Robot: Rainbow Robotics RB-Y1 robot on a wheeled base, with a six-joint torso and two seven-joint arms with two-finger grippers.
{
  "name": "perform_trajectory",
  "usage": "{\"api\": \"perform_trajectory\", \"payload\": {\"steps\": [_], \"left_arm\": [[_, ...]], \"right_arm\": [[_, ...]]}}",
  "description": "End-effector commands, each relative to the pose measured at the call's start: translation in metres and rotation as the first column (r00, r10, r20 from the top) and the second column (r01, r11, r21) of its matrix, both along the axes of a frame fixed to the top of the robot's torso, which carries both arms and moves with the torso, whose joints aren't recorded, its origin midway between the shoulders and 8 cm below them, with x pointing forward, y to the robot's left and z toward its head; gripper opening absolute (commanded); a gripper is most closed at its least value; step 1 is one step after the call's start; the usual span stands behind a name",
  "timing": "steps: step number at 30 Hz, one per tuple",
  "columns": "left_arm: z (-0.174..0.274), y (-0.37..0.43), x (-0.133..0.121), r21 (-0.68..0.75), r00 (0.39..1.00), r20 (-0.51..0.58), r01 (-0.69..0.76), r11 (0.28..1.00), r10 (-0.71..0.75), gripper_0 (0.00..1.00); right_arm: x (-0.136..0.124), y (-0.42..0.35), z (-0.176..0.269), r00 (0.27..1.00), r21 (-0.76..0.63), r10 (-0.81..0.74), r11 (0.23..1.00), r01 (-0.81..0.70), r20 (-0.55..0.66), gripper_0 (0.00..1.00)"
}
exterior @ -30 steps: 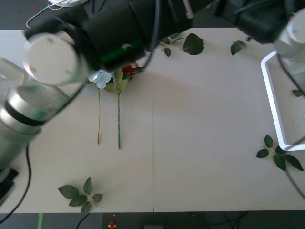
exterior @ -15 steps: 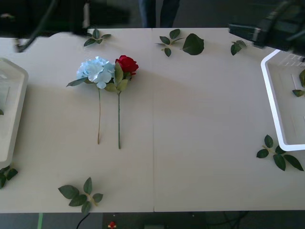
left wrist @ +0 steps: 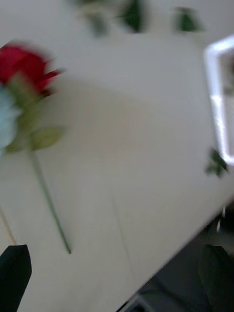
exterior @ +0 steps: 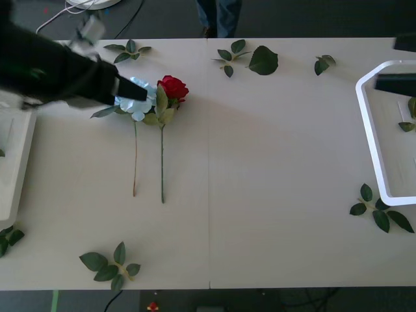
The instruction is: Place the red flowers into the right box and the blue flowers into the left box. If a person shows an open palm, hand one flower to the person first, then continue sorting.
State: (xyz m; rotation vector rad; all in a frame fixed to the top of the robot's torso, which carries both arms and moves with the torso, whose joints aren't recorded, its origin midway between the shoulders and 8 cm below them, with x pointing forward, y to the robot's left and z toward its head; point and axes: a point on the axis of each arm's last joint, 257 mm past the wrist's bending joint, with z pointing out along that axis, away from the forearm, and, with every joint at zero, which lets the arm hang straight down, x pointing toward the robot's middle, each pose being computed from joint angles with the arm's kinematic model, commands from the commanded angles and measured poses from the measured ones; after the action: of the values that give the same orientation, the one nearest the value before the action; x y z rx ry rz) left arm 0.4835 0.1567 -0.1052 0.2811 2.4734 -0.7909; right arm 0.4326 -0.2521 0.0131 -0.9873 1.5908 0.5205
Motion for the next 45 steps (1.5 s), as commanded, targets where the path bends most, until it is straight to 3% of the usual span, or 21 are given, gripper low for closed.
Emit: {"api": "perform_trajectory", "payload": {"steps": [1, 6, 12, 23, 45], "left_arm": [[-0.019, 0.019, 0.037, 0.047, 0.991, 0.021, -0.136, 0.99, 0.135, 1.0], [-0.059, 0.04, 0.061, 0.077, 0.976, 0.024, -0.218, 0.973, 0.217, 1.0], [-0.093, 0.05, 0.079, 0.055, 0.963, 0.057, -0.265, 0.963, 0.262, 1.0], [-0.124, 0.05, 0.109, 0.093, 0.954, 0.119, -0.285, 0.954, 0.274, 1.0], [-0.162, 0.053, 0.113, 0.204, 0.962, 0.195, -0.228, 0.952, 0.189, 1.0]], "right_arm": [[-0.036, 0.004, 0.008, 0.996, -0.091, 0.083, 0.993, -0.081, 0.024, 1.0], [-0.069, 0.018, 0.002, 0.987, -0.107, 0.158, 0.982, -0.156, 0.007, 1.0], [-0.088, 0.03, 0.0, 0.979, -0.099, 0.206, 0.974, -0.205, 0.004, 1.0], [-0.093, 0.037, 0.0, 0.972, -0.112, 0.235, 0.966, -0.231, 0.02, 1.0], [-0.092, 0.036, -0.002, 0.973, -0.109, 0.232, 0.967, -0.229, 0.015, 1.0]]}}
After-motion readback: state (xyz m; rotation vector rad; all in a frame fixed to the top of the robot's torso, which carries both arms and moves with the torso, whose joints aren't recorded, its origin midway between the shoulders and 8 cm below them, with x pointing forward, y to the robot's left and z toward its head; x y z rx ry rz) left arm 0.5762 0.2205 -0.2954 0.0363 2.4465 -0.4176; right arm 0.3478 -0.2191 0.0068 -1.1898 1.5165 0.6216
